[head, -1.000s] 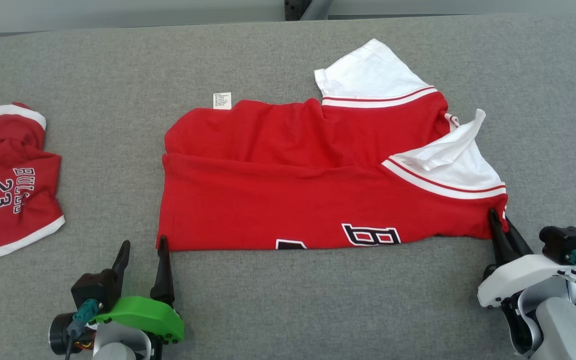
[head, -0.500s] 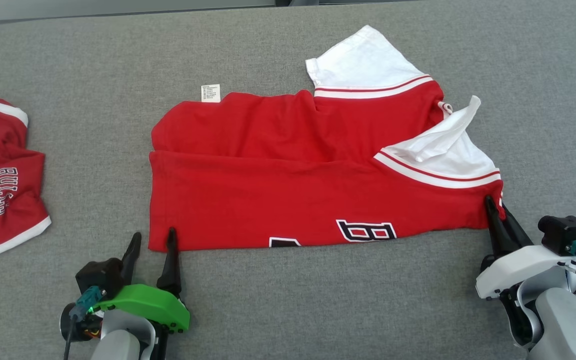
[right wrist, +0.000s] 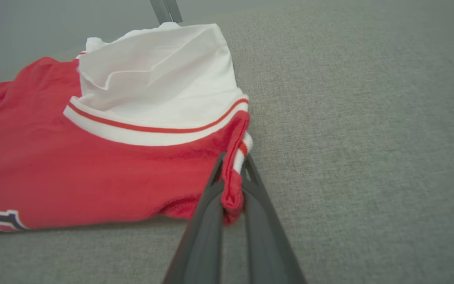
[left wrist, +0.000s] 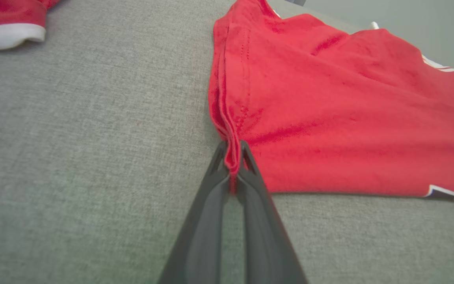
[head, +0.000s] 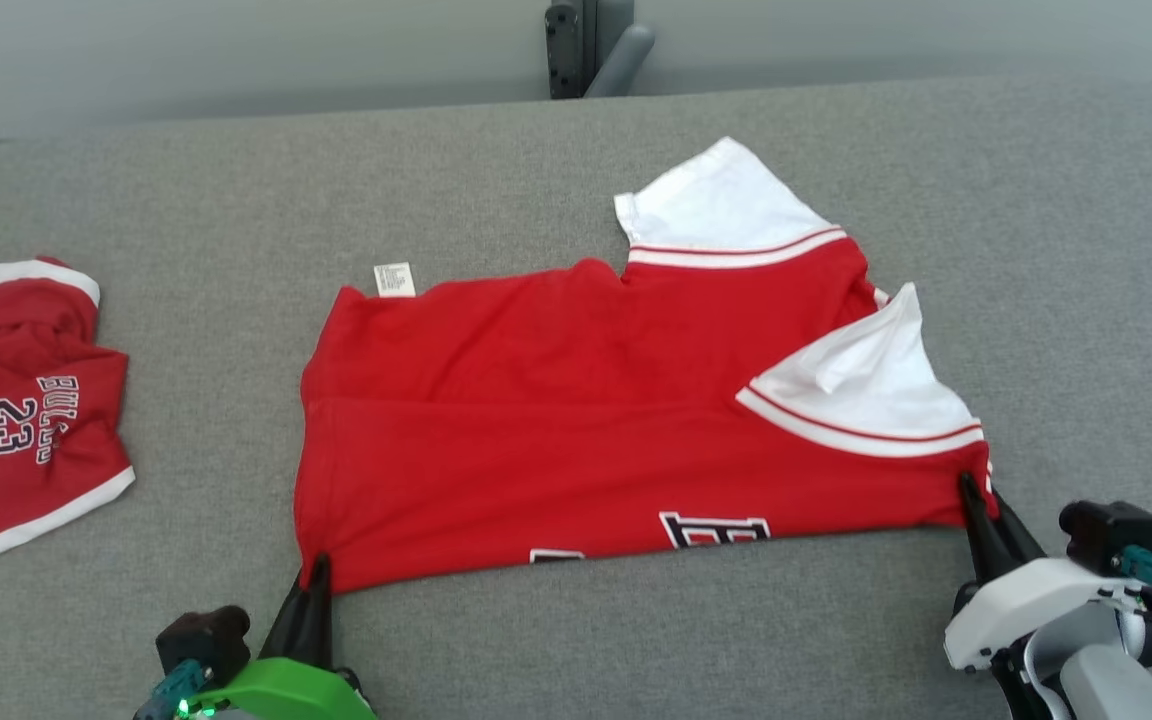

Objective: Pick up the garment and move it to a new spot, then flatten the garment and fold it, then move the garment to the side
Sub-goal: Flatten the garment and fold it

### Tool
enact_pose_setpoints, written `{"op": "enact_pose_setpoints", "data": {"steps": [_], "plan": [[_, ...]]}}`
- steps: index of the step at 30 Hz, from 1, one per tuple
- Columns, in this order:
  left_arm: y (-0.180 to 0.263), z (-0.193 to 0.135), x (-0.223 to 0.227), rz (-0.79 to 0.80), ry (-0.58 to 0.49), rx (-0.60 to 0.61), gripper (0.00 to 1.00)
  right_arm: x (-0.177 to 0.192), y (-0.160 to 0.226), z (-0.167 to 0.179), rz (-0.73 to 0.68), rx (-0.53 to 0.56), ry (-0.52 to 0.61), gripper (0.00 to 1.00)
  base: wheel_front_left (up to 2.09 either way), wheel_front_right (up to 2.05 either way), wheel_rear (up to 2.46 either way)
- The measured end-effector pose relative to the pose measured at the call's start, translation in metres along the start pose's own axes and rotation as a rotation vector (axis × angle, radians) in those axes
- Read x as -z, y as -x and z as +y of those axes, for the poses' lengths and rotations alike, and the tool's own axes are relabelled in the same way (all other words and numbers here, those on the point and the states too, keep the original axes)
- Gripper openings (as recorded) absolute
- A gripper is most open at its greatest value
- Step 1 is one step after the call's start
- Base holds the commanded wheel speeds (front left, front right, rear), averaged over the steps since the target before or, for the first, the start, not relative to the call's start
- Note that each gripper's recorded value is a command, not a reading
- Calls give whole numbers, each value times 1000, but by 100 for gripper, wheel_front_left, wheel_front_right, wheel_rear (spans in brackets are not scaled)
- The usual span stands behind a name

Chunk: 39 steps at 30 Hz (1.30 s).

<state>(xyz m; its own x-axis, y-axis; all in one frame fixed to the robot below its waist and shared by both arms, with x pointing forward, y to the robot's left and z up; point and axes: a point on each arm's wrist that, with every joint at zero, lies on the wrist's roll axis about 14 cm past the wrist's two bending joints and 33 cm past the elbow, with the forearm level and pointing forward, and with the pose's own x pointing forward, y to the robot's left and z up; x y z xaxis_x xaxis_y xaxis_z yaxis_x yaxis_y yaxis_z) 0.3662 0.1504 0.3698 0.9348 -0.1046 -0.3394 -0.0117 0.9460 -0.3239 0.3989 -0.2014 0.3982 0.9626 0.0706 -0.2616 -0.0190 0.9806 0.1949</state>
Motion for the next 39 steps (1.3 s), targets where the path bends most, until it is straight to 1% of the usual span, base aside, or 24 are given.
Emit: {"op": "enact_pose_setpoints", "data": {"steps": [6,9,13,15,16,17,18,20,22,25,30,35,39], "plan": [[30,15,-2,-30,-4,-46,0,4,33,-6,1,21,-16,0,0,0,0],[43,16,-1,-38,-15,-48,0,1,46,-12,-16,29,-17,0,0,0,0],[65,20,13,-22,-10,-61,0,9,69,-17,-7,36,-22,0,0,0,0],[71,22,20,-7,-1,-67,0,12,74,-19,-2,42,-31,0,0,0,0],[72,22,23,1,3,-69,5,14,74,-19,2,43,-32,0,0,0,0],[72,22,24,6,8,-70,92,14,74,-19,4,44,-33,81,0,0,0],[72,22,26,10,11,-70,100,16,74,-20,8,47,-33,100,0,0,0],[71,24,24,7,1,-83,100,14,72,-22,7,51,-22,100,0,0,0],[69,25,16,-13,-27,-88,100,5,66,-17,-21,36,-11,100,0,0,0],[66,25,3,-53,-52,-102,100,-14,56,-5,-73,1,9,100,0,0,0],[59,27,-12,-94,-60,-112,100,-18,45,21,-88,-63,4,100,0,0,0],[33,17,-37,-139,-111,-65,100,-34,22,37,-121,-110,18,100,0,0,0],[1,10,-60,-166,-142,-36,100,-52,-4,48,-153,-146,43,100,0,0,0]]}}
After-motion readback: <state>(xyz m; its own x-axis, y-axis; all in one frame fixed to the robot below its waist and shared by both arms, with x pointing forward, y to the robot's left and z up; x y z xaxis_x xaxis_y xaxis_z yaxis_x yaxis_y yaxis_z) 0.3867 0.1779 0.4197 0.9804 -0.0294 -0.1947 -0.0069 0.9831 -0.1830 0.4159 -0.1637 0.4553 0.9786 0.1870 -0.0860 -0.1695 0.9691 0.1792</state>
